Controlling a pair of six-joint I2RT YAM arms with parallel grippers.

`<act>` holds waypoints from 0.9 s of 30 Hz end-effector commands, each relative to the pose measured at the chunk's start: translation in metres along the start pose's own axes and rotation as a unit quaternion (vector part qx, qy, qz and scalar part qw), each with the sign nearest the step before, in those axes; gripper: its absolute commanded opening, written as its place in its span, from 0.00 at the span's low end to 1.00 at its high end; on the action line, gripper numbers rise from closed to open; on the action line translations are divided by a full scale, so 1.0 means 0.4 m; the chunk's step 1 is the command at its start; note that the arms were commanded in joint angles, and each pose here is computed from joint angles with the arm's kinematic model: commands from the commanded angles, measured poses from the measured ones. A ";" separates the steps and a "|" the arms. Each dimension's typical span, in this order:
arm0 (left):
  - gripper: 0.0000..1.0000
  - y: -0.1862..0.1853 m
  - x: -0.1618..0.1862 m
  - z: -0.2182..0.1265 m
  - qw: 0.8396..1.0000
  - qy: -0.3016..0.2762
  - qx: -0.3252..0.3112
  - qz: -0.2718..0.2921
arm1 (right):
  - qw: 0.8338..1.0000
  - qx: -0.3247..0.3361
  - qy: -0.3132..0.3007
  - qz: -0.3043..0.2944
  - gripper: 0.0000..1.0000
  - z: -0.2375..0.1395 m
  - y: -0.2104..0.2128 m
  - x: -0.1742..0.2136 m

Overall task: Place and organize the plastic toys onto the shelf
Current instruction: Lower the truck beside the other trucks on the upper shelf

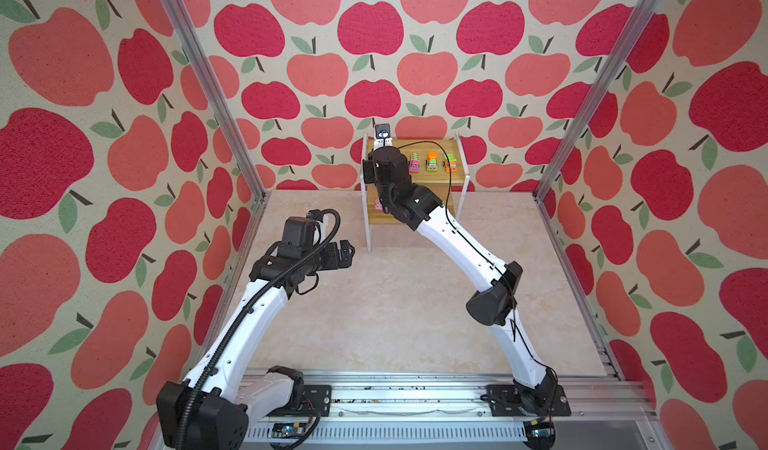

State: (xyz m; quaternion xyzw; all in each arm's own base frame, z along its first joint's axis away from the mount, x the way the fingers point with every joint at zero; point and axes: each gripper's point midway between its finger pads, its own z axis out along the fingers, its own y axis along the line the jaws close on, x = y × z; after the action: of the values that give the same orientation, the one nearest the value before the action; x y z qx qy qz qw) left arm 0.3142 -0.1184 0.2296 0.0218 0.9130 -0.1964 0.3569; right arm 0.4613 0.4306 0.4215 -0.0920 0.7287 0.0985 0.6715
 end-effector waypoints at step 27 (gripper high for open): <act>1.00 -0.011 0.002 0.004 1.000 0.000 0.012 -0.002 | 1.000 -0.004 0.022 0.021 0.27 0.051 0.004 0.067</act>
State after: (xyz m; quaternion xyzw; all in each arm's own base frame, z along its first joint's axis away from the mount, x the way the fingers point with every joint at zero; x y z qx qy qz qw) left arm 0.3136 -0.1195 0.2291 0.0230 0.9130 -0.1994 0.3551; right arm 0.4729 0.4368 0.3988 -0.0872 0.7421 0.1090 0.6556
